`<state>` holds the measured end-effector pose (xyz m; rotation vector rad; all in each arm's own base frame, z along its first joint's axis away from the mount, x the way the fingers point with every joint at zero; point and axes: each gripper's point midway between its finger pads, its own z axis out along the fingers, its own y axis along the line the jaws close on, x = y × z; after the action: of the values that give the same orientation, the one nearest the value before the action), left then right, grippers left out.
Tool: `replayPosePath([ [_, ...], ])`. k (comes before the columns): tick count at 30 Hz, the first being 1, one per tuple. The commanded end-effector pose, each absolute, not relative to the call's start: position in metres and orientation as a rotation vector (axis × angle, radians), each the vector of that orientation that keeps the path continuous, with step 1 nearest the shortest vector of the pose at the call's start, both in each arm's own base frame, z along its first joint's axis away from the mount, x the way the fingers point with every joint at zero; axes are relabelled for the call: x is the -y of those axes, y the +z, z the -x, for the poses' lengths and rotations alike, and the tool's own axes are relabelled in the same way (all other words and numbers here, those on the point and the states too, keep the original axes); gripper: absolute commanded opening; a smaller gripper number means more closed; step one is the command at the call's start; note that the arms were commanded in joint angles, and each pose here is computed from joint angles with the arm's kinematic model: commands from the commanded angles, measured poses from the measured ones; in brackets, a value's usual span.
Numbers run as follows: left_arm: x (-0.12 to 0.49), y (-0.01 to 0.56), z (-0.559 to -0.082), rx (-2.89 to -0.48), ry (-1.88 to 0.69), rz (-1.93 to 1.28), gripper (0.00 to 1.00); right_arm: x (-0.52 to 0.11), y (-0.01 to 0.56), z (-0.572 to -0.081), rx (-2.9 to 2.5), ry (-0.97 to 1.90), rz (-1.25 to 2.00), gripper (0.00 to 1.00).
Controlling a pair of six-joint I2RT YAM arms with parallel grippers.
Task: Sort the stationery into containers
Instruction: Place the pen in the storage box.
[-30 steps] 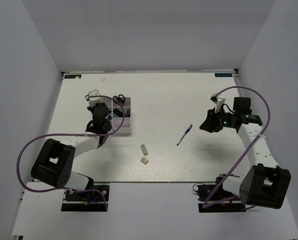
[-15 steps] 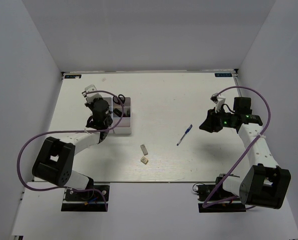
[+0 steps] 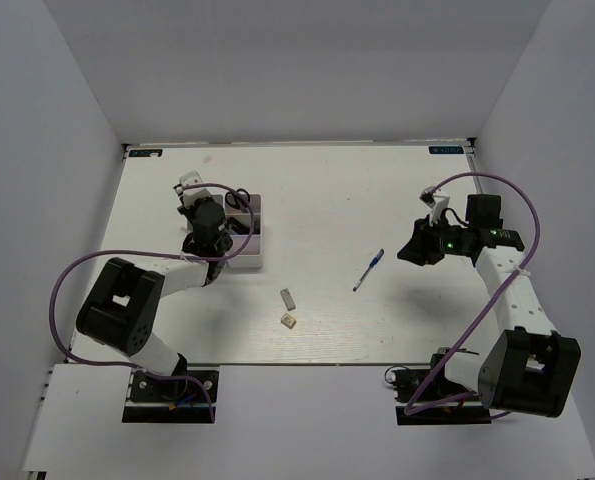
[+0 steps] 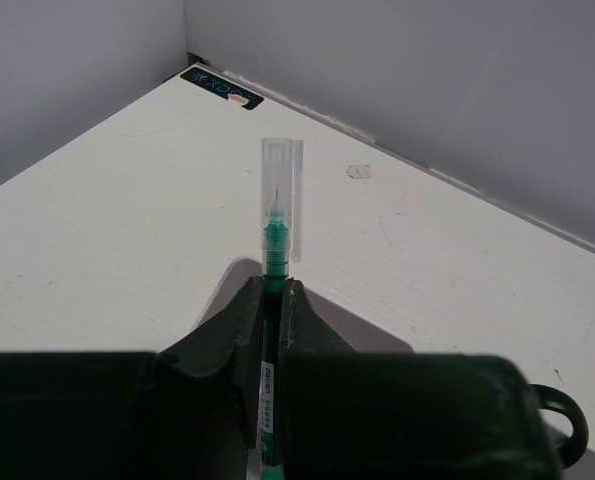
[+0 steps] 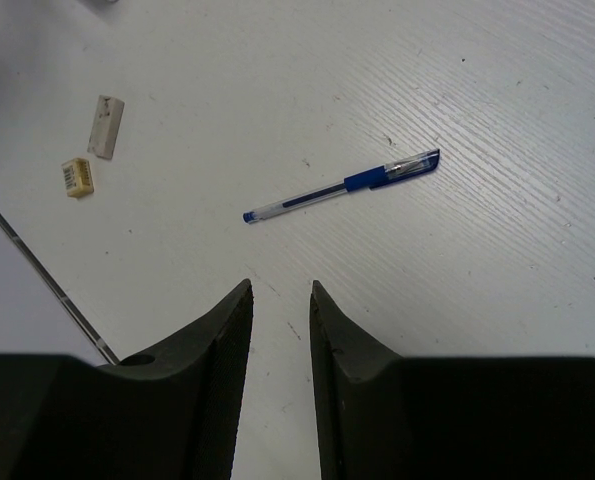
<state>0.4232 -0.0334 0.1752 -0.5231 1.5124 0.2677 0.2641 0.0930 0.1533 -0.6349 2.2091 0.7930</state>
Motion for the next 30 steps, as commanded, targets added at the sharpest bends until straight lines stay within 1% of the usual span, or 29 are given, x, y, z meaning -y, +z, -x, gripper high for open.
replayPosePath([
  [1,0.035,0.186,-0.422,-1.465,0.25,0.534,0.0,-0.094,0.159,-0.265,-2.189,0.813,0.649,0.33],
  [5,0.034,0.176,-0.416,-1.48,0.26,0.528,0.0,-0.094,0.159,-0.266,-2.188,0.81,0.651,0.33],
  [20,0.038,0.167,-0.402,-1.49,0.252,0.519,0.0,-0.094,0.161,-0.264,-2.186,0.819,0.645,0.33],
  [23,0.038,0.168,-0.401,-1.489,0.252,0.52,0.02,-0.094,0.162,-0.264,-2.18,0.821,0.648,0.33],
  [26,0.038,0.168,-0.399,-1.49,0.252,0.519,0.11,-0.094,0.162,-0.264,-2.181,0.821,0.643,0.33],
  [27,0.039,0.169,-0.399,-1.487,0.249,0.52,0.18,-0.094,0.162,-0.264,-2.181,0.821,0.645,0.33],
  [30,0.042,0.169,-0.398,-1.488,0.248,0.517,0.32,-0.094,0.162,-0.264,-2.185,0.823,0.642,0.33],
])
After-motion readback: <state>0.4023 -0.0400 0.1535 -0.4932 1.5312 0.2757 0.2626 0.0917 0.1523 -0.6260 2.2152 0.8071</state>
